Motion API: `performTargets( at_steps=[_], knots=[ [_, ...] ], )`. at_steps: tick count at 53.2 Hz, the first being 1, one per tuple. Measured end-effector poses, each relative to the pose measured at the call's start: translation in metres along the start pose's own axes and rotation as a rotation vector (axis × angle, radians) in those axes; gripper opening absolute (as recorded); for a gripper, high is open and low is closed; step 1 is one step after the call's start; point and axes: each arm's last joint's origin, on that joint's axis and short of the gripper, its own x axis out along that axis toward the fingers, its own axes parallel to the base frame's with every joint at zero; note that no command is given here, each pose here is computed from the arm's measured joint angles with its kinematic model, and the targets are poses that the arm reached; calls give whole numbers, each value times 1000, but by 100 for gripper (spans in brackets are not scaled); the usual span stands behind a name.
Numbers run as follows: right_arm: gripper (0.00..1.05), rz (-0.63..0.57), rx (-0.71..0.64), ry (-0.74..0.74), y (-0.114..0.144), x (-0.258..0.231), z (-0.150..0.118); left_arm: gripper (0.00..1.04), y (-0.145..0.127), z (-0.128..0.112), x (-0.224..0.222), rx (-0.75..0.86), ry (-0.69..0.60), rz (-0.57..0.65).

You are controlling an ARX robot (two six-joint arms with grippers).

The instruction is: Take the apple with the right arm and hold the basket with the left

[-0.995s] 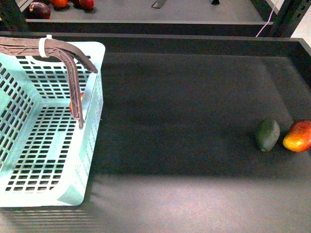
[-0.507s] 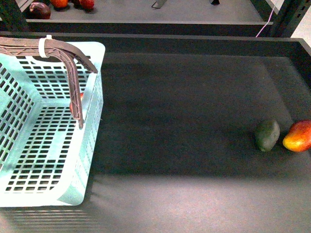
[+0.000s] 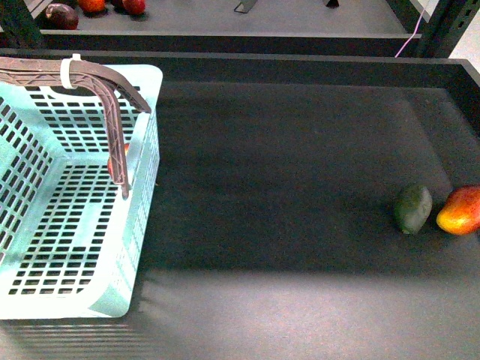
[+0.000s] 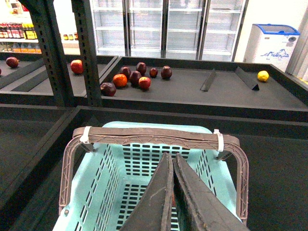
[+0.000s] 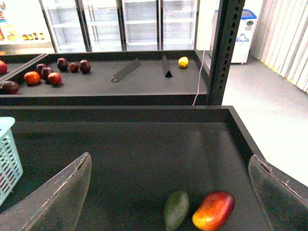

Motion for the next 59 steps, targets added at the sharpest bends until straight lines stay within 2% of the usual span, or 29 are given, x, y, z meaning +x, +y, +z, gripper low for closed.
performTargets(
  at_steps=[18, 22, 59],
  knots=[
    [96, 0, 0, 0, 0, 0, 0, 3, 0, 0, -7, 0, 0, 0],
    [96, 0, 0, 0, 0, 0, 0, 3, 0, -5, -13, 0, 35, 0],
    [96, 0, 0, 0, 0, 0, 0, 3, 0, -3, -18, 0, 4, 0]
  ],
)
